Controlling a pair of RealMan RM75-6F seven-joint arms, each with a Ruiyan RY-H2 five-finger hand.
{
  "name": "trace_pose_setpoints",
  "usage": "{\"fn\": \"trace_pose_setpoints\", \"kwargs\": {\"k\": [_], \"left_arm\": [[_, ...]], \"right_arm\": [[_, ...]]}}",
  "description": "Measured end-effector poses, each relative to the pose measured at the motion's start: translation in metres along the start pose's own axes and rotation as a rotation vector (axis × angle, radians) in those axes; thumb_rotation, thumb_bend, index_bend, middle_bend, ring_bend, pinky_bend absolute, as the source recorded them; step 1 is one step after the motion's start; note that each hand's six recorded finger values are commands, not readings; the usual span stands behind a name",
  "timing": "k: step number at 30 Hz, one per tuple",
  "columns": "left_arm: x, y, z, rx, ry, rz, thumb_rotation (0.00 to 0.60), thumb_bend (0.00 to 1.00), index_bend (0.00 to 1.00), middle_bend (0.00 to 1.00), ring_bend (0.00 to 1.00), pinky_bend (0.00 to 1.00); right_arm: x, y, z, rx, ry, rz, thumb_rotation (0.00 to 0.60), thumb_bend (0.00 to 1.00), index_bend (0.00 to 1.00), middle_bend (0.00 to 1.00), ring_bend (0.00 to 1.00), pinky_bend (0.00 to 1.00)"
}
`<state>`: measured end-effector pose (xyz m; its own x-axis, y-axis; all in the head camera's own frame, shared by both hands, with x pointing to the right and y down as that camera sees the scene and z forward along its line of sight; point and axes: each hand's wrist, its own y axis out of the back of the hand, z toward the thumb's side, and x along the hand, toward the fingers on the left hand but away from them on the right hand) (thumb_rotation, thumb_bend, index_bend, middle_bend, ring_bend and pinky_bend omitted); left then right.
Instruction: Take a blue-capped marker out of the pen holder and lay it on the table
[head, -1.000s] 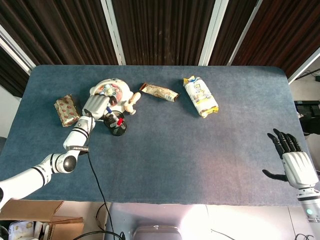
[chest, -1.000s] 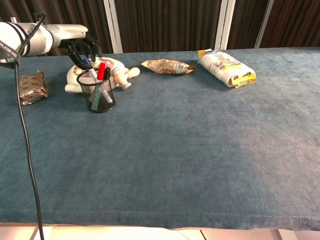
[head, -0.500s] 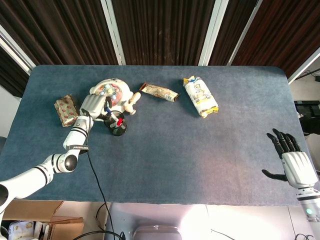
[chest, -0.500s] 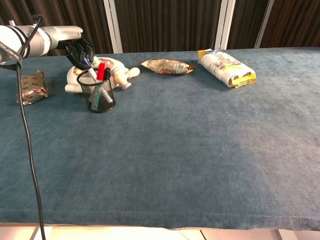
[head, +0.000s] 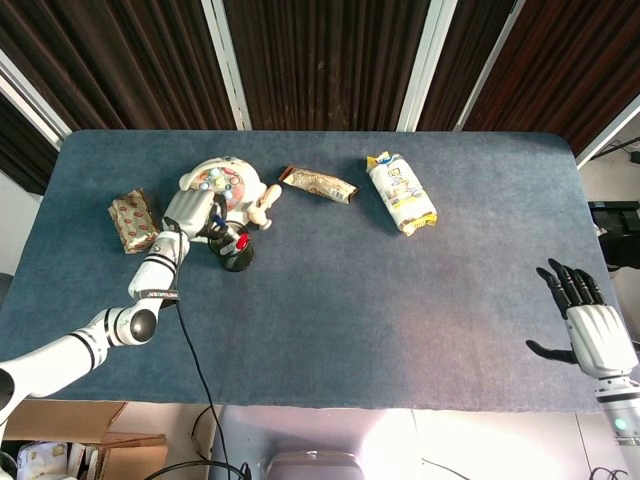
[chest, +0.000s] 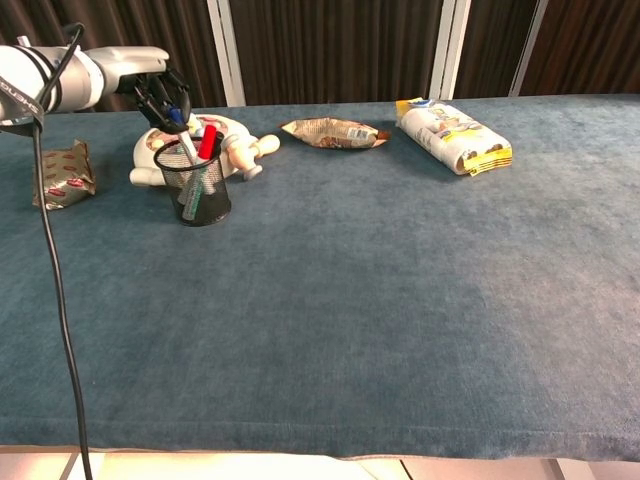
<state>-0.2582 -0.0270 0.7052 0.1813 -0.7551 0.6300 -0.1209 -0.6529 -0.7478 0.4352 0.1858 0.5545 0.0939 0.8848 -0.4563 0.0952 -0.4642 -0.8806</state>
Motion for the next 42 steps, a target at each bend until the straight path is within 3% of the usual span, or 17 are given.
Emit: {"fn": "trace_pose_setpoints", "kwargs": {"k": [13, 19, 25, 30, 35, 42], "left_arm": [[-0.052, 0.024, 0.004, -0.016, -0.120, 0.078, 0.600, 0.50, 0.74, 0.82, 0.64, 0.32], [-0.092, 0.049, 0.004, -0.050, -0.185, 0.194, 0.600, 0.50, 0.74, 0.82, 0.64, 0.32], [-0.126, 0.064, 0.025, -0.104, -0.306, 0.302, 0.600, 0.51, 0.74, 0.82, 0.64, 0.33], [-0.133, 0.048, 0.060, -0.123, -0.409, 0.309, 0.600, 0.50, 0.74, 0.82, 0.64, 0.32], [-0.120, 0.018, 0.099, -0.129, -0.473, 0.301, 0.600, 0.50, 0.74, 0.82, 0.61, 0.30], [-0.087, -0.024, 0.134, -0.073, -0.480, 0.288, 0.600, 0.50, 0.73, 0.82, 0.58, 0.27]], "right_arm": [[-0.002, 0.000, 0.007, -0.003, 0.023, 0.000, 0.600, 0.00, 0.00, 0.00, 0.00, 0.02], [-0.004, -0.001, 0.010, -0.003, 0.035, 0.003, 0.600, 0.00, 0.00, 0.00, 0.00, 0.02], [-0.007, -0.001, 0.016, -0.002, 0.050, 0.003, 0.600, 0.00, 0.00, 0.00, 0.00, 0.02], [-0.009, -0.001, 0.019, 0.000, 0.058, 0.006, 0.600, 0.00, 0.00, 0.00, 0.00, 0.02], [-0.008, -0.002, 0.020, 0.000, 0.058, 0.008, 0.600, 0.00, 0.00, 0.00, 0.00, 0.02], [-0.005, -0.001, 0.015, 0.001, 0.043, 0.005, 0.600, 0.00, 0.00, 0.00, 0.00, 0.02]]}}
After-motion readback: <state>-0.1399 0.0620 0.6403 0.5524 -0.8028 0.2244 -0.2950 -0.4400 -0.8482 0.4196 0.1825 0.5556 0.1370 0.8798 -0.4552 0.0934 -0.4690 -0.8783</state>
